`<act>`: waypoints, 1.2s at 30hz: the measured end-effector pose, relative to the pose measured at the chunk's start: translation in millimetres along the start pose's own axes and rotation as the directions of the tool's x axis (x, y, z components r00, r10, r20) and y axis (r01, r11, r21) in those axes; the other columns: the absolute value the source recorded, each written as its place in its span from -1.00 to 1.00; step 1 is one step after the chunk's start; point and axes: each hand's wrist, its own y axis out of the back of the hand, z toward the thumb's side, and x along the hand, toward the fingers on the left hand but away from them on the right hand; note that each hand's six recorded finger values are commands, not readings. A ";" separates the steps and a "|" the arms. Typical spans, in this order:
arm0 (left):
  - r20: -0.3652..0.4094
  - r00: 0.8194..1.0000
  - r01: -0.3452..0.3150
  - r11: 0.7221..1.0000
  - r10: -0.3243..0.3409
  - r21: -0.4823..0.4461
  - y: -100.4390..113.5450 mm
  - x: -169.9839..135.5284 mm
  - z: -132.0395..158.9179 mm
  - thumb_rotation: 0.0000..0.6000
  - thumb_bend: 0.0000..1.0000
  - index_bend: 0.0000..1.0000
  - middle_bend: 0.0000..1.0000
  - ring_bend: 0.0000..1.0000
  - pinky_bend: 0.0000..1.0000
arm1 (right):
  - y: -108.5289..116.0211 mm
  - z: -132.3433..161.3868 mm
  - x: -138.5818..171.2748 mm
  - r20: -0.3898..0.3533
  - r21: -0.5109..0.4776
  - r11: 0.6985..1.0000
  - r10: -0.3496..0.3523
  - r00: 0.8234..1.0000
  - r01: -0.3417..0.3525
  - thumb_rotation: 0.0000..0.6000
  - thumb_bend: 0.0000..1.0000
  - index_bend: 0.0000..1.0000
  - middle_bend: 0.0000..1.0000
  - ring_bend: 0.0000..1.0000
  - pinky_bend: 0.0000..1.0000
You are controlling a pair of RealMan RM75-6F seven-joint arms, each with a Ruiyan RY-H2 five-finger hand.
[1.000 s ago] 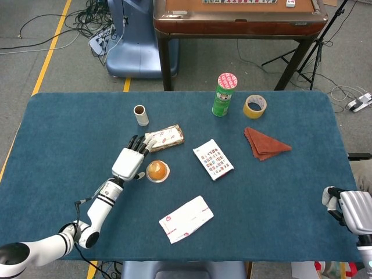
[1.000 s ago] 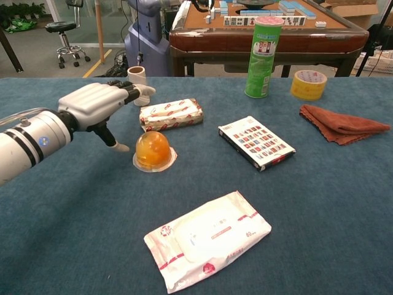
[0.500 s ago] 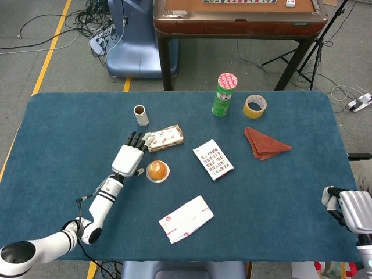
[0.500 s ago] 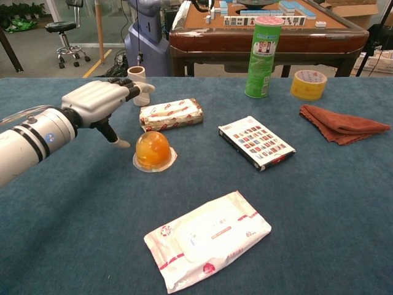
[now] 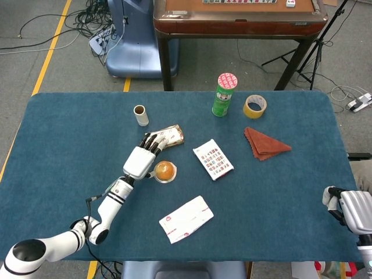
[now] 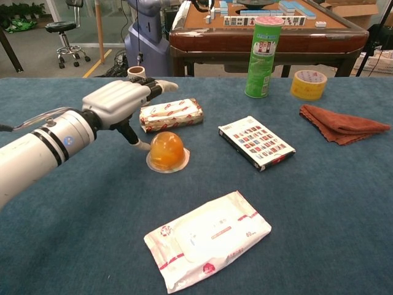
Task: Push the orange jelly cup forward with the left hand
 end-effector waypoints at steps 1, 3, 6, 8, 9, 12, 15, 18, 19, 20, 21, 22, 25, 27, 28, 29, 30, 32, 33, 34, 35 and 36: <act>0.005 1.000 -0.002 1.000 0.002 -0.002 0.3 0.5 2.3 1.00 -1.00 -1.00 -1.00 -1.00 -0.99 | 0.1 -0.1 0.0 0.000 0.000 1.000 0.000 1.000 0.000 1.00 1.00 0.85 0.59 0.49 0.86; 0.012 1.000 -0.005 1.000 0.005 -0.003 0.9 1.7 6.5 1.00 -1.00 -1.00 -1.00 -1.00 -0.99 | 0.1 -0.2 -0.1 0.000 0.000 1.000 0.001 1.000 -0.001 1.00 1.00 0.85 0.59 0.49 0.86; 0.019 1.000 -0.004 1.000 0.005 -0.009 0.9 4.3 13.1 1.00 -1.00 -1.00 -1.00 -1.00 -0.99 | 0.0 -0.6 -0.4 0.000 0.001 1.000 0.001 1.000 -0.001 1.00 1.00 0.85 0.59 0.49 0.86; 0.024 1.000 -0.003 1.000 0.004 -0.007 0.8 5.5 16.5 1.00 -1.00 -1.00 -1.00 -1.00 -0.99 | 0.2 -0.5 -0.3 -0.001 0.000 1.000 0.002 1.000 -0.002 1.00 1.00 0.85 0.59 0.49 0.86; 0.029 1.000 -0.003 1.000 0.003 -0.007 0.8 6.4 19.5 1.00 -1.00 -1.00 -1.00 -1.00 -0.99 | 0.4 -0.5 -0.2 -0.001 -0.001 1.000 0.001 1.000 -0.001 1.00 1.00 0.85 0.59 0.49 0.86; 0.044 0.999 -0.002 1.000 0.003 -0.013 0.8 8.3 28.2 1.00 -1.00 -1.00 -1.00 -1.00 -0.99 | 1.3 -1.0 0.4 -0.001 -0.002 1.000 -0.003 1.000 0.003 1.00 1.00 0.85 0.59 0.49 0.86; 0.055 0.998 -0.001 1.000 0.002 -0.013 0.6 9.7 34.9 1.00 -1.00 -1.00 -1.00 -1.00 -0.99 | 2.3 -1.4 0.9 -0.002 -0.004 1.000 -0.006 1.000 0.006 1.00 1.00 0.85 0.59 0.49 0.86; 0.069 0.998 -0.002 1.000 0.003 -0.012 0.4 10.8 43.9 1.00 -1.00 -1.00 -1.00 -1.00 -0.99 | 2.5 -1.6 1.2 -0.002 -0.004 1.000 -0.007 1.000 0.007 1.00 1.00 0.85 0.59 0.49 0.86; 0.075 0.997 -0.003 1.000 0.004 -0.012 0.4 11.1 47.4 1.00 -1.00 -1.00 -1.00 -1.00 -0.99 | 2.5 -1.5 1.3 -0.003 -0.005 1.000 -0.007 1.000 0.007 1.00 1.00 0.85 0.59 0.49 0.86; 0.081 0.997 -0.003 1.000 0.004 -0.013 0.6 11.3 50.7 1.00 -1.00 -1.00 -1.00 -1.00 -0.99 | 2.6 -1.5 1.4 -0.003 -0.005 1.000 -0.008 1.000 0.008 1.00 1.00 0.85 0.59 0.49 0.86; 0.087 0.996 -0.005 1.000 0.006 -0.012 1.0 11.5 54.0 1.00 -1.00 -1.00 -1.00 -1.00 -0.99 | 2.5 -1.5 1.5 -0.004 -0.005 1.000 -0.007 1.000 0.007 1.00 1.00 0.85 0.59 0.49 0.86; 0.090 0.996 -0.006 1.000 0.007 -0.013 1.5 11.4 56.0 1.00 -1.00 -1.00 -1.00 -1.00 -0.99 | 2.7 -1.3 1.8 -0.004 -0.006 1.000 -0.008 1.000 0.008 1.00 1.00 0.85 0.59 0.49 0.86; 0.099 0.995 -0.016 1.000 0.016 -0.007 4.8 9.1 59.5 1.00 -1.00 -1.00 -1.00 -1.00 -0.99 | 3.3 -1.1 2.5 -0.008 -0.006 1.000 -0.009 1.000 0.009 1.00 1.00 0.85 0.59 0.49 0.86; 0.103 0.994 -0.025 1.000 0.024 0.006 8.2 4.9 58.1 1.00 -1.00 -1.00 -1.00 -1.00 -0.99 | 3.6 -1.3 3.0 -0.009 -0.006 1.000 -0.010 1.000 0.010 1.00 1.00 0.85 0.59 0.49 0.86; 0.103 0.994 -0.030 0.999 0.028 0.013 10.1 2.5 56.8 1.00 -1.00 -1.00 -1.00 -1.00 -0.99 | 4.1 -1.5 3.1 -0.008 -0.005 1.000 -0.012 1.000 0.012 1.00 1.00 0.85 0.59 0.49 0.86; 0.102 0.994 -0.036 0.999 0.034 0.019 12.4 -0.1 55.2 1.00 -1.00 -1.00 -1.00 -1.00 -0.99 | 4.7 -1.8 3.3 -0.008 -0.005 1.000 -0.014 1.000 0.014 1.00 1.00 0.85 0.59 0.49 0.86; 0.098 0.994 -0.044 0.999 0.041 0.027 15.9 -4.0 52.4 1.00 -1.00 -1.00 -1.00 -1.00 -0.99 | 5.1 -2.1 3.6 -0.006 -0.003 1.000 -0.015 1.000 0.015 1.00 1.00 0.85 0.59 0.49 0.86; 0.088 0.995 -0.056 0.998 0.052 0.043 21.8 -10.6 47.3 1.00 -1.00 -1.00 -1.00 -1.00 -0.99 | 5.6 -2.3 4.5 -0.003 -0.002 1.000 -0.018 1.000 0.018 1.00 1.00 0.85 0.59 0.49 0.86; 0.081 0.995 -0.063 0.996 0.058 0.058 26.3 -15.6 43.5 1.00 -1.00 -1.00 -1.00 -1.00 -0.97 | 5.9 -2.3 4.7 -0.002 -0.002 1.000 -0.021 1.000 0.021 1.00 1.00 0.85 0.59 0.49 0.86; 0.076 0.995 -0.070 0.995 0.065 0.072 30.3 -19.8 40.1 1.00 -1.00 -1.00 -1.00 -1.00 -0.95 | 6.1 -2.1 4.8 -0.001 -0.001 1.000 -0.025 1.000 0.025 1.00 1.00 0.85 0.59 0.49 0.86; 0.070 0.995 -0.078 0.993 0.072 0.087 34.8 -24.4 36.1 1.00 -1.00 -1.00 -1.00 -1.00 -0.93 | 6.2 -1.9 4.9 0.000 0.000 1.000 -0.028 1.000 0.028 1.00 1.00 0.85 0.59 0.49 0.86; 0.060 0.995 -0.088 0.990 0.081 0.109 41.0 -31.2 29.7 1.00 -1.00 -1.00 -1.00 -1.00 -0.90 | 6.2 -1.7 4.8 0.001 0.001 1.000 -0.030 1.000 0.030 1.00 1.00 0.85 0.59 0.49 0.86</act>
